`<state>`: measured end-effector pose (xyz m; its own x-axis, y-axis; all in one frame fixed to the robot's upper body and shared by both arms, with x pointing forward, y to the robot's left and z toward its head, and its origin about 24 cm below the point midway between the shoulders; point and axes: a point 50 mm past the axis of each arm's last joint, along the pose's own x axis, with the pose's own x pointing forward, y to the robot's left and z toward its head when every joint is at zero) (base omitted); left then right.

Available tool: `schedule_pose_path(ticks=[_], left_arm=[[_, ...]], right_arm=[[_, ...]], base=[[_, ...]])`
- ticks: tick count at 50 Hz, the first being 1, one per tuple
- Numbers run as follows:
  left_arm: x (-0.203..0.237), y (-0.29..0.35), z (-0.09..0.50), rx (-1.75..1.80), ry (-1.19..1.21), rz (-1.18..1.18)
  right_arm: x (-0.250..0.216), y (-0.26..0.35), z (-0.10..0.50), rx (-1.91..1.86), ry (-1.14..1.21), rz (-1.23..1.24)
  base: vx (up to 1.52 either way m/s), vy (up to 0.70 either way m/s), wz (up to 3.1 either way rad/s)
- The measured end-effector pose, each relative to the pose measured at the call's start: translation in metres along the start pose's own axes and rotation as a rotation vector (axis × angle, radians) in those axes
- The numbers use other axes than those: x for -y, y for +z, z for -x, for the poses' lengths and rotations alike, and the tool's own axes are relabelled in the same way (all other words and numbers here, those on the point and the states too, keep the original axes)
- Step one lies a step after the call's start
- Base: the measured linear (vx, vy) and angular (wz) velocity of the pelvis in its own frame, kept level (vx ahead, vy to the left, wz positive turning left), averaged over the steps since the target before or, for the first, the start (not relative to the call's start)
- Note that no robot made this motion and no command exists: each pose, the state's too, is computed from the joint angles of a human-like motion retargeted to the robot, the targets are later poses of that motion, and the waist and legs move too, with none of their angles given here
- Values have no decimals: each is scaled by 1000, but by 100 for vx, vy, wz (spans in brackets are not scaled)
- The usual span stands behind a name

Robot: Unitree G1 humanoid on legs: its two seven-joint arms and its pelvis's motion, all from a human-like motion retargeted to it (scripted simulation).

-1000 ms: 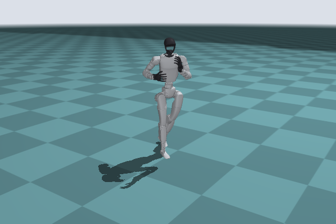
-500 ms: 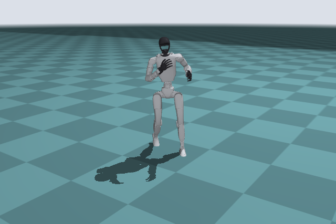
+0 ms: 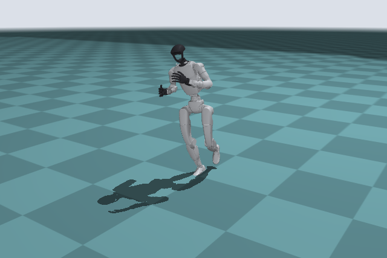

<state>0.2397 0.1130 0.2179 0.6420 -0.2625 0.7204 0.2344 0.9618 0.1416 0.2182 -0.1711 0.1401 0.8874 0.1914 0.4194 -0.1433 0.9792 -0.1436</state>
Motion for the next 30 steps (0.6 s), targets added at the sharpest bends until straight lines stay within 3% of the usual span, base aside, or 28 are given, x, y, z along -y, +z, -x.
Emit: schedule_pose_path(ticks=[6, 12, 16, 19, 23, 30], left_arm=[[-29, -18, 90, -308, 288, 352], [-66, -12, 108, -384, 237, 59], [-58, -27, 75, -344, 151, 3], [-45, -15, 14, -142, 75, -76], [-24, 51, -62, 299, 30, -162], [37, 144, -89, 731, -69, 320]], right_arm=[[-48, 65, -54, 431, 39, 18], [-90, 98, -52, 589, 254, -129], [-105, 72, -41, 407, 487, -158], [-92, 36, -34, 210, 469, -141], [-53, 19, -4, 85, 380, -139], [1, 32, 20, 12, 266, -29]], base=[[87, 16, -198], [92, 37, -166], [82, 49, -31], [71, 39, 38], [78, 32, 5], [98, 22, 7]])
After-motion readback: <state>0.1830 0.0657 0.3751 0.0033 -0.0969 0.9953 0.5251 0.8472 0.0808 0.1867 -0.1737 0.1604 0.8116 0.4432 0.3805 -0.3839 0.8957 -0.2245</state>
